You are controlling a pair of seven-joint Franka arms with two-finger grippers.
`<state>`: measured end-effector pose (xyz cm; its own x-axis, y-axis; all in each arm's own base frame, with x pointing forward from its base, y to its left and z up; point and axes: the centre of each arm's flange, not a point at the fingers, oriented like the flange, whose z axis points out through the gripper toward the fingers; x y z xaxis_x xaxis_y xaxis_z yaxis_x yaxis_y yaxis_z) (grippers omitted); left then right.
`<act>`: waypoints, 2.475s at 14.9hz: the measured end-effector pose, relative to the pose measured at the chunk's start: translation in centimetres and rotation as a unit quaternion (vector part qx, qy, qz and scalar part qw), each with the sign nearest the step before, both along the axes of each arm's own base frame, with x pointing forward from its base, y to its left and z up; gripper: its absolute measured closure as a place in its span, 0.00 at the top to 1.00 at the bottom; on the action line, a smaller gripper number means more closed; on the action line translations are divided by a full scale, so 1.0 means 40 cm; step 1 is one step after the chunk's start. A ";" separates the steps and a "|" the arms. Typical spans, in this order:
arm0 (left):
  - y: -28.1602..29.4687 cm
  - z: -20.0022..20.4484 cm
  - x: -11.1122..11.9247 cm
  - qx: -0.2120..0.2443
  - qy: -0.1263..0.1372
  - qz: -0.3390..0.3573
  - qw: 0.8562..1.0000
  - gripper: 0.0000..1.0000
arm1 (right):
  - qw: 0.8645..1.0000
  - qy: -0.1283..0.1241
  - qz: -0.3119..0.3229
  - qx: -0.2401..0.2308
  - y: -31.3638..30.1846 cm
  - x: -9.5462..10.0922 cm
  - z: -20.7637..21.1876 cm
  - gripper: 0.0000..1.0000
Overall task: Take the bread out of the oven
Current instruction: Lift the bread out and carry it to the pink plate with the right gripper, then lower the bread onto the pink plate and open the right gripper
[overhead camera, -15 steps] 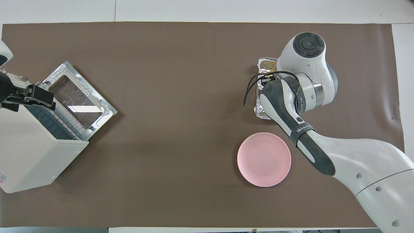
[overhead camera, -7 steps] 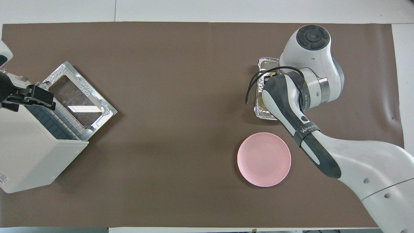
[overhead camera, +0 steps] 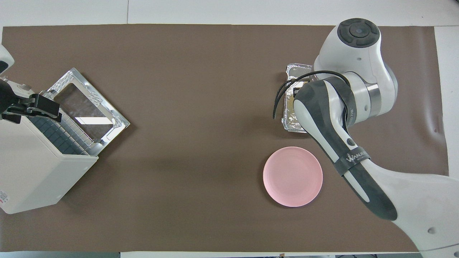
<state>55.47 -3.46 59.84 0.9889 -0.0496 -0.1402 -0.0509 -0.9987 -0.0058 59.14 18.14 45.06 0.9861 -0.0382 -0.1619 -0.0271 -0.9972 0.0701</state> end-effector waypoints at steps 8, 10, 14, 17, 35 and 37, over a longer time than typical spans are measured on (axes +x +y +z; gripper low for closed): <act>0.000 0.000 0.000 0.000 0.000 0.000 1.000 1.00 | 0.999 -0.014 0.027 0.015 0.044 -0.400 0.005 0.08; 0.000 0.000 0.000 0.000 0.000 0.000 1.000 1.00 | 0.999 -0.030 0.035 0.015 0.079 -0.503 -0.037 0.08; 0.000 0.000 0.000 0.000 0.000 0.000 1.000 1.00 | 0.997 -0.061 0.041 0.026 0.090 -0.591 -0.149 0.08; 0.000 0.000 0.000 0.000 0.000 0.000 1.000 1.00 | 0.996 -0.073 0.040 0.034 0.071 -0.595 -0.224 0.08; 0.000 0.000 0.000 0.000 0.000 0.000 1.000 1.00 | 0.995 -0.086 0.029 0.042 0.069 -0.530 -0.249 0.94; 0.000 0.000 0.000 0.000 0.000 0.000 1.000 1.00 | 0.996 -0.077 0.027 0.037 0.062 -0.499 -0.203 1.00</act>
